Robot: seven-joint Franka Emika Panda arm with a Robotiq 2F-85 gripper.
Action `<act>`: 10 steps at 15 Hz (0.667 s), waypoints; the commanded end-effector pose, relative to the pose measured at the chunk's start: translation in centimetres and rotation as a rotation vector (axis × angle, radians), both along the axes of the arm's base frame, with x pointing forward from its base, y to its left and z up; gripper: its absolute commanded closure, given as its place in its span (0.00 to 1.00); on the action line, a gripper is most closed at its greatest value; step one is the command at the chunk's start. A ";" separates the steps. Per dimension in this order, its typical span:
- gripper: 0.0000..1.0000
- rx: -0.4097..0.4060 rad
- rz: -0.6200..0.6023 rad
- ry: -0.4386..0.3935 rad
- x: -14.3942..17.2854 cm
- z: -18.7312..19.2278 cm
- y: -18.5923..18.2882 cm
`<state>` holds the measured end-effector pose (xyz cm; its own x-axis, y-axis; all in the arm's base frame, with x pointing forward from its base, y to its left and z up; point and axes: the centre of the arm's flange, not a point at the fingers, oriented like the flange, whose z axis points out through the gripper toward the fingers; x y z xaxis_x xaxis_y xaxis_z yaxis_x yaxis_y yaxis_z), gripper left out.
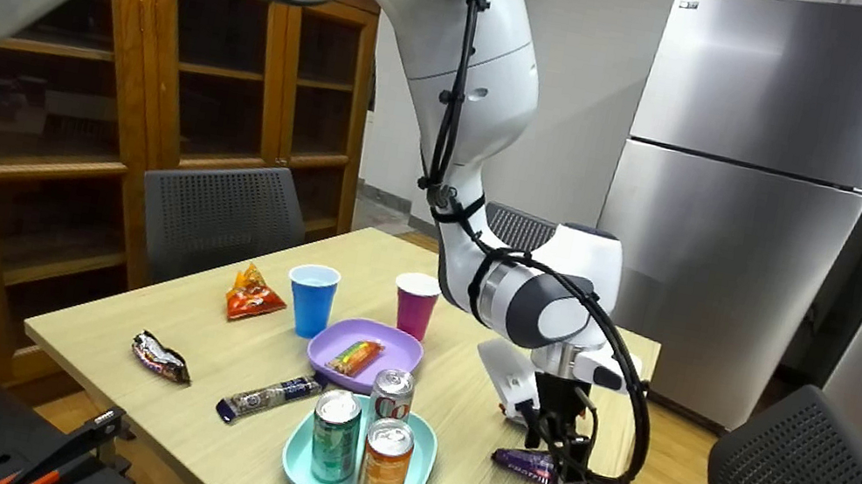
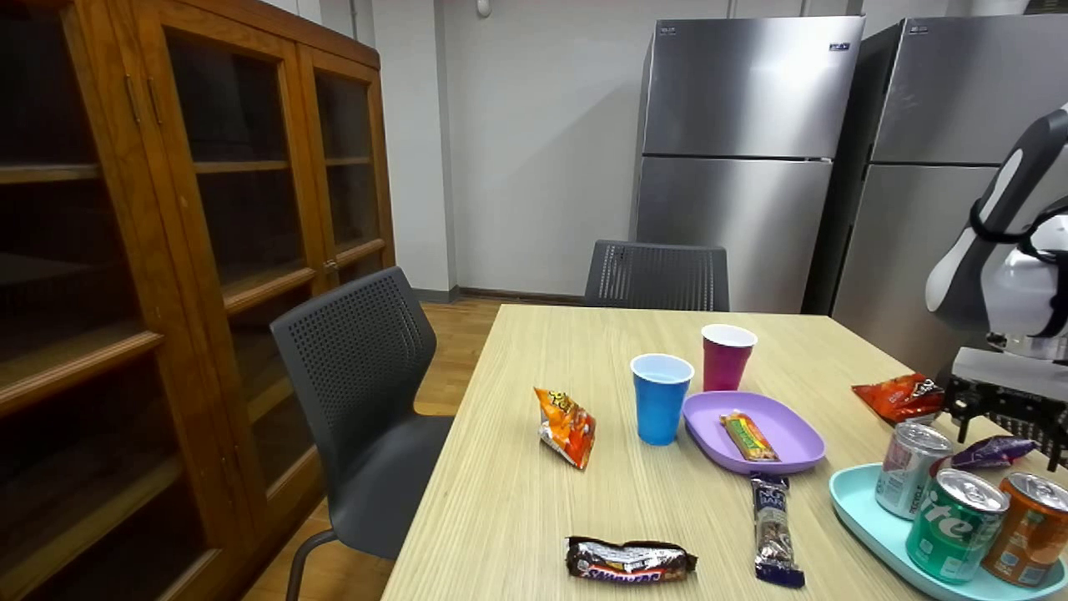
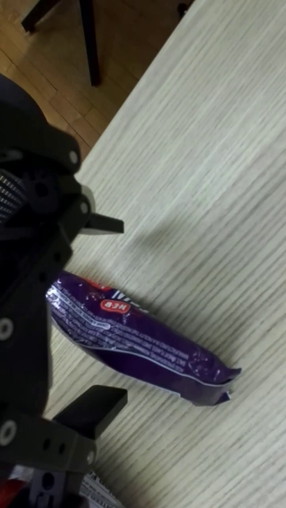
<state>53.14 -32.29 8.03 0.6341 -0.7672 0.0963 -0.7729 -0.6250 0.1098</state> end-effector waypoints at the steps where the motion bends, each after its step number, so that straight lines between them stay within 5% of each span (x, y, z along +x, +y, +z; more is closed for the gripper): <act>1: 0.34 -0.002 -0.019 0.014 0.8 -0.1 -0.2; 10: 1.00 0.003 0.032 0.024 0.1 1.0 0.2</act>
<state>53.17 -32.47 7.88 0.6357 -0.7657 0.0979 -0.7715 -0.6260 0.1138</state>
